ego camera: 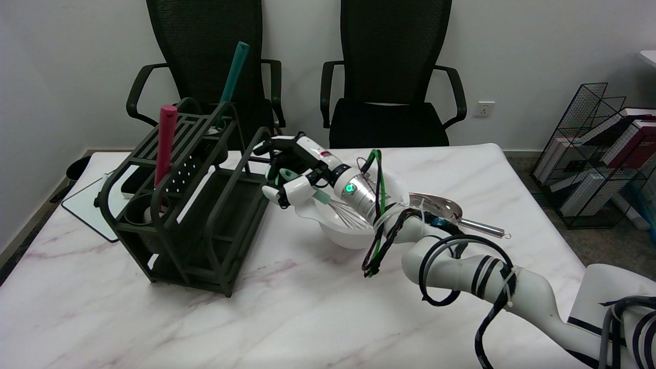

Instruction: Pick up the whisk.

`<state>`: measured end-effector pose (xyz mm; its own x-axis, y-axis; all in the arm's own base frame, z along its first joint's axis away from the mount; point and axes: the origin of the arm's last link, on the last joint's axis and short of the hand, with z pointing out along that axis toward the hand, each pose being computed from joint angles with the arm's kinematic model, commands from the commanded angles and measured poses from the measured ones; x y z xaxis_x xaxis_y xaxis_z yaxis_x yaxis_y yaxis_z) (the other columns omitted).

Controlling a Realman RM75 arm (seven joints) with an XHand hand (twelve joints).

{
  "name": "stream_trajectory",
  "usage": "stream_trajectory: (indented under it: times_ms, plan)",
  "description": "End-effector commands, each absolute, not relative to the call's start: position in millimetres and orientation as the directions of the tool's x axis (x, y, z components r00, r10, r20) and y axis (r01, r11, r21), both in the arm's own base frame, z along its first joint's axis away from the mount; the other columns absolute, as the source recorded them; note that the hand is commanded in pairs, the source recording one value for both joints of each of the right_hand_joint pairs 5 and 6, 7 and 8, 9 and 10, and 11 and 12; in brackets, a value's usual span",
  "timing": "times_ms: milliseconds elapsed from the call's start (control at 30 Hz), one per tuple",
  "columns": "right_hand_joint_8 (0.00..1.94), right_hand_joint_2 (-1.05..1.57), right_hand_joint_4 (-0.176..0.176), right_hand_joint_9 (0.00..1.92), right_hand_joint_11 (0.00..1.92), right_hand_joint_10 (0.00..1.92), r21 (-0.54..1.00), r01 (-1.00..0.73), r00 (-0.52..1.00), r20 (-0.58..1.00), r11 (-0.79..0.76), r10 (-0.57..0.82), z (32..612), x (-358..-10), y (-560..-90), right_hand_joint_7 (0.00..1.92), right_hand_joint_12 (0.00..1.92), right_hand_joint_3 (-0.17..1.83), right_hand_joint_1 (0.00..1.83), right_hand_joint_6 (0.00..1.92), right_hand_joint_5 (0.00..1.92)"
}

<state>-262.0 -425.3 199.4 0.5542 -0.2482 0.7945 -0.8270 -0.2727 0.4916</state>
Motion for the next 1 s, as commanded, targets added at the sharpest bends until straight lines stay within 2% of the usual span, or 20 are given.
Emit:
stream_trajectory:
  times_ms: [33, 533, 567, 633, 733, 1000]
  plan:
    - [0.98, 0.35, 0.000, 1.10, 1.27, 1.10, 0.496, -0.828, 0.551, 0.805, -0.263, -0.217, 219, -259, -420, 0.98, 1.27, 1.17, 1.11, 0.51, 0.51]
    - [0.98, 0.34, 0.000, 1.10, 1.28, 1.10, 0.507, -0.825, 0.552, 0.818, -0.249, -0.163, 247, -265, -408, 0.98, 1.28, 1.18, 1.11, 0.53, 0.53]
    - [1.04, 0.34, 0.000, 1.12, 1.28, 1.12, 0.507, -0.826, 0.551, 0.819, -0.247, -0.162, 248, -266, -407, 1.04, 1.28, 1.19, 1.12, 0.74, 0.74]
    - [1.15, 0.39, 0.000, 1.20, 1.27, 1.20, 0.510, -0.825, 0.552, 0.819, -0.243, -0.157, 252, -267, -405, 1.15, 1.27, 1.16, 1.06, 0.91, 0.91]
    - [1.20, 0.53, 0.000, 1.25, 1.27, 1.25, 0.508, -0.827, 0.549, 0.823, -0.240, -0.149, 257, -268, -402, 1.20, 1.27, 1.02, 1.01, 1.18, 1.18]
    - [1.20, 0.57, 0.000, 1.26, 1.29, 1.26, 0.500, -0.834, 0.537, 0.834, -0.234, -0.131, 267, -271, -397, 1.20, 1.29, 1.00, 1.00, 1.23, 1.23]
